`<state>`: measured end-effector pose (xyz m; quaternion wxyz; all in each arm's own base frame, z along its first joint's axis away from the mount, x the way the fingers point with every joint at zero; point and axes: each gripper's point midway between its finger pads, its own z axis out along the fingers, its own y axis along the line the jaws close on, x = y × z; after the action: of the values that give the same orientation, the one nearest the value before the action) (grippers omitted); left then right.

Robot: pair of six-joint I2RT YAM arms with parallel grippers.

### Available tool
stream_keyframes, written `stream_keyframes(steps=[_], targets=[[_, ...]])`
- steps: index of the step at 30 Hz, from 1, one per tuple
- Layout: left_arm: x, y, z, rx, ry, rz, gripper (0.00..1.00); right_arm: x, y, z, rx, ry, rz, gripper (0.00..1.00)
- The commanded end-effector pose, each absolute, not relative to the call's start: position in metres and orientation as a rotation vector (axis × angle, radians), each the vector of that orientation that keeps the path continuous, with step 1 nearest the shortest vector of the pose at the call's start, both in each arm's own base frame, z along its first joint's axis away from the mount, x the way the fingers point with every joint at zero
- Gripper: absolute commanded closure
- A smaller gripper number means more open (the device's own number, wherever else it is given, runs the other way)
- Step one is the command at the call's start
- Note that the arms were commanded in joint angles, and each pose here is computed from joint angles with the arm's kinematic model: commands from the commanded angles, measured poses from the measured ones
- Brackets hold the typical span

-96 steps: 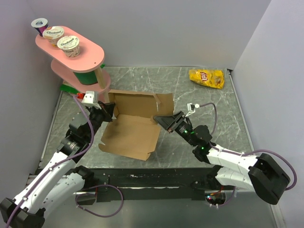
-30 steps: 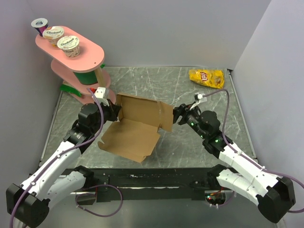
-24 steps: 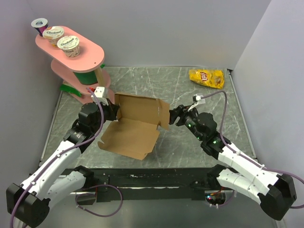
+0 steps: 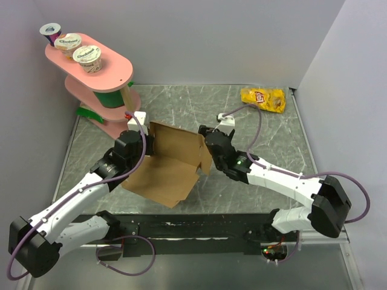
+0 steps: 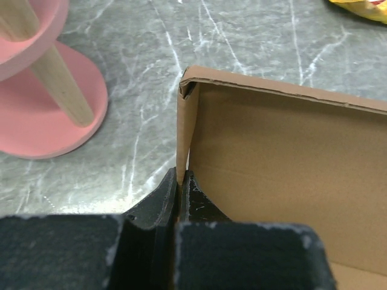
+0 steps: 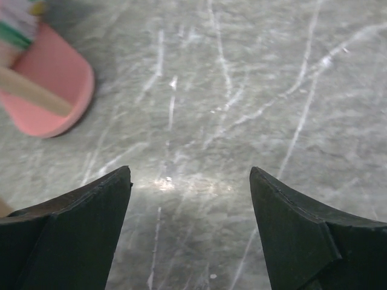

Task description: Fold the paper box

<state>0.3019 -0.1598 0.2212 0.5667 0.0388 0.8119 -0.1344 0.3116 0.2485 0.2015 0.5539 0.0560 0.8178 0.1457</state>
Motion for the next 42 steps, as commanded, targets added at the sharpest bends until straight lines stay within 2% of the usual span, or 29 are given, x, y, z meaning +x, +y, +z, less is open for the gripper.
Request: stream_keyframes(steps=[1,6,7,8,10,13,16,24,27,31,42], targets=[[0.308,-0.157,0.238,0.082,1.877,-0.278,0.99,0.310,0.239,0.215,0.207,1.903,0.341,0.13],[0.310,-0.152,0.238,0.085,1.877,-0.256,0.99,0.296,0.234,0.193,0.122,1.958,0.492,0.14],[0.310,-0.153,0.240,0.091,1.871,-0.271,0.99,0.296,0.236,0.211,0.128,1.894,0.593,0.15],[0.309,-0.154,0.241,0.103,1.861,-0.292,0.99,0.299,0.220,0.192,0.164,1.905,0.609,0.18],[0.308,-0.159,0.243,0.119,1.853,-0.332,0.99,0.284,0.225,0.200,0.098,1.862,0.791,0.20],[0.306,-0.167,0.245,0.150,1.844,-0.392,0.99,0.272,0.218,0.203,0.003,1.776,0.867,0.27],[0.305,-0.171,0.247,0.164,1.839,-0.446,0.99,0.260,0.210,0.200,-0.062,1.743,0.900,0.37],[0.305,-0.175,0.246,0.190,1.844,-0.487,0.99,0.243,0.207,0.223,-0.123,1.612,0.979,0.35],[0.306,-0.177,0.241,0.198,1.863,-0.489,0.99,0.241,0.209,0.235,-0.140,1.565,1.001,0.39],[0.308,-0.175,0.237,0.187,1.884,-0.471,0.99,0.240,0.214,0.246,-0.159,1.534,1.042,0.48],[0.322,-0.147,0.224,0.083,1.940,-0.258,0.99,0.259,0.202,0.231,0.022,1.696,0.941,0.52]])
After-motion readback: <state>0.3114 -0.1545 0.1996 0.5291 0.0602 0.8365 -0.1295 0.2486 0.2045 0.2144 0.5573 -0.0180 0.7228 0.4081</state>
